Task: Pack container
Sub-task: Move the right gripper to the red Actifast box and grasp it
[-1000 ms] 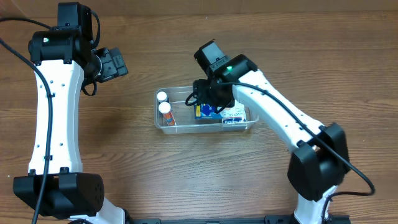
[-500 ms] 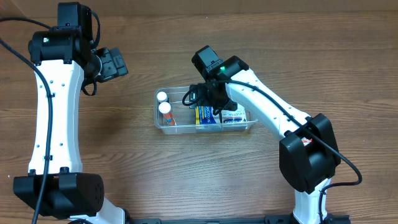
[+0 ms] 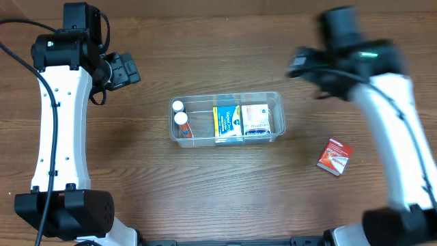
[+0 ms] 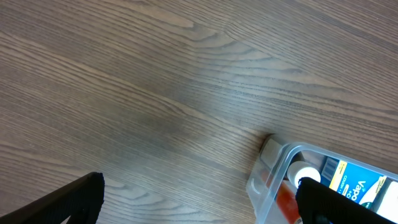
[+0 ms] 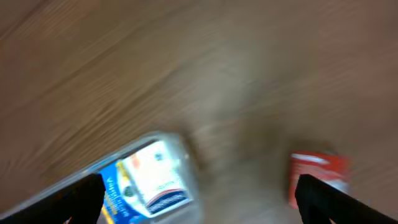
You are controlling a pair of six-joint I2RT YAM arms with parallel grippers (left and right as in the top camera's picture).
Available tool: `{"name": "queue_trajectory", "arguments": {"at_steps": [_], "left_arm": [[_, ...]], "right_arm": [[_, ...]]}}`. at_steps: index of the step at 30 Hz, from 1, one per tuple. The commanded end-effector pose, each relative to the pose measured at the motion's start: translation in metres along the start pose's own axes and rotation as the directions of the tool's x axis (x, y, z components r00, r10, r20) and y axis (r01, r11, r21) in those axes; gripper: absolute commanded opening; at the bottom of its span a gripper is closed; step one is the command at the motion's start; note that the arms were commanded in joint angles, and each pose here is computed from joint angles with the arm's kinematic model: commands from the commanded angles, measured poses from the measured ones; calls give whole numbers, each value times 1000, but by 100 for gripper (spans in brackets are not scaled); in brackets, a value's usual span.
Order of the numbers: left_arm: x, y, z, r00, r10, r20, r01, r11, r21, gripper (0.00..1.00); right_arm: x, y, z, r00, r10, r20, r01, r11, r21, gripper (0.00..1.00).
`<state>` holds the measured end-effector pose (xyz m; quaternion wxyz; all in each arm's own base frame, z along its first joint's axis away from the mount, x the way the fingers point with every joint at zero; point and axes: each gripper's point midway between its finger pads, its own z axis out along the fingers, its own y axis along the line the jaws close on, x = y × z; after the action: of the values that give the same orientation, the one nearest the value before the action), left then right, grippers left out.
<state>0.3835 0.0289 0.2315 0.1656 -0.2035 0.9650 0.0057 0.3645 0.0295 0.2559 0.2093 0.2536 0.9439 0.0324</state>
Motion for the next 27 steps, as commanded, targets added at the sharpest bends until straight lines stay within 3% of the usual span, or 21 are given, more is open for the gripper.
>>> {"name": "queue_trajectory", "arguments": {"at_steps": [1, 6, 10, 18, 27], "left_arm": [[-4, -2, -9, 999, 22, 26, -22, 1000, 10, 100], [-5, -2, -9, 999, 22, 26, -22, 1000, 10, 100], [-4, -2, -8, 999, 22, 26, -22, 1000, 10, 100], [-5, -2, -8, 999, 22, 26, -22, 1000, 10, 100], [-5, -2, -8, 999, 22, 27, -22, 1000, 10, 100]], "right_arm": [[5, -36, -2, 999, 38, -31, -37, 998, 41, 100], [36, -88, 9, 994, 101, -39, -98, 992, 79, 100], [68, -117, 65, 988, 79, -131, -64, 991, 116, 100], [102, -151, 147, 948, 99, -303, -55, 987, 150, 100], [119, -161, 181, 910, 97, -402, -20, 981, 191, 100]]}}
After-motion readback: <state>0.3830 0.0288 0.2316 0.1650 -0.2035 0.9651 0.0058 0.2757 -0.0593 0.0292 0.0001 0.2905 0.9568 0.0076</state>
